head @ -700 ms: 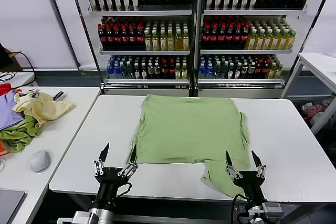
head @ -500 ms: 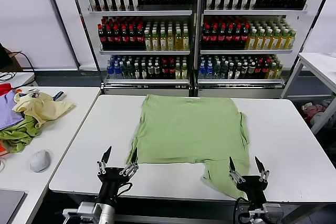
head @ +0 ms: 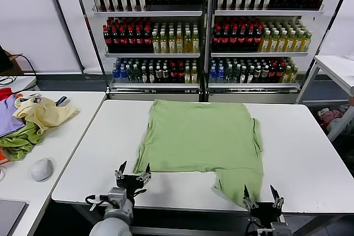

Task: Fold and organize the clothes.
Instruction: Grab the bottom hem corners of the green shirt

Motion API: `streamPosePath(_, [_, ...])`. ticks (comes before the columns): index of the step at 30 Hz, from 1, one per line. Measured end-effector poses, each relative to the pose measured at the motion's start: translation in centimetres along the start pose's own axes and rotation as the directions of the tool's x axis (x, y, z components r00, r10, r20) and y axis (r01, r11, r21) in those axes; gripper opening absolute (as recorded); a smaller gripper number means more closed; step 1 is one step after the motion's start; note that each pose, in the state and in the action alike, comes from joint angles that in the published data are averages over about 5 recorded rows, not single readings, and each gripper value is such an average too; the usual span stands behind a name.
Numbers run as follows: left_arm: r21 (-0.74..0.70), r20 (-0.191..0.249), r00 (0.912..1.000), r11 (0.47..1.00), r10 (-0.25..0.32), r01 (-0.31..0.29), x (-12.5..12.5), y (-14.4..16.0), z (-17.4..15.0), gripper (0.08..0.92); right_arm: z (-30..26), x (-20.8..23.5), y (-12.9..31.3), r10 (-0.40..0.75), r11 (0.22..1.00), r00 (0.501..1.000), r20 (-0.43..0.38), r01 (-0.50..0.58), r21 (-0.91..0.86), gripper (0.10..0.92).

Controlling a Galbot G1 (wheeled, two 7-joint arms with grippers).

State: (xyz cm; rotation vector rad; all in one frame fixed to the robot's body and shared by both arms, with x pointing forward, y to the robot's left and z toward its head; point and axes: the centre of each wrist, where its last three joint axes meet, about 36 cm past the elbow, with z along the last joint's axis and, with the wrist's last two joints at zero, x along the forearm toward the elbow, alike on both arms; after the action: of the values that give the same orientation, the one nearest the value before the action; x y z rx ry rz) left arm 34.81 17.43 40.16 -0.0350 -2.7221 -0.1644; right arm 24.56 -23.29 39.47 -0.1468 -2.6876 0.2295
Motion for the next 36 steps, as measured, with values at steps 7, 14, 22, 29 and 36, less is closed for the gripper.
streamPosePath(7, [-0.003, -0.058, 0.9982, 1.0, -0.015, 0.015, -1.8, 0.0, 0.3, 0.803, 0.7, -0.3, 0.3, 0.005, 1.0, 0.999, -0.035, -0.005, -0.001, 0.802])
streamPosePath(14, [0.022, -0.098, 0.9952, 1.0, -0.002, 0.004, -2.4, 0.1, 0.6, 0.625, 1.3, -0.5, 0.5, -0.007, 1.0, 0.997, -0.075, 0.005, -0.023, 0.63])
streamPosePath(22, [0.065, -0.129, 0.991, 0.997, 0.037, -0.029, -2.5, 0.1, 0.8, 0.4, 1.5, -0.6, 0.3, -0.034, 0.998, 0.995, -0.092, 0.028, -0.059, 0.428])
streamPosePath(29, [0.097, -0.143, 0.9877, 0.994, 0.065, -0.051, -2.4, 0.5, 0.9, 0.201, 1.0, -0.9, -0.3, -0.059, 0.995, 0.996, -0.072, 0.054, -0.082, 0.278])
streamPosePath(36, [0.12, -0.119, 0.9892, 0.99, 0.086, -0.071, -1.6, 0.9, 0.4, 0.092, -0.7, -1.5, -1.6, -0.079, 0.993, 0.997, 0.017, 0.08, -0.09, 0.135])
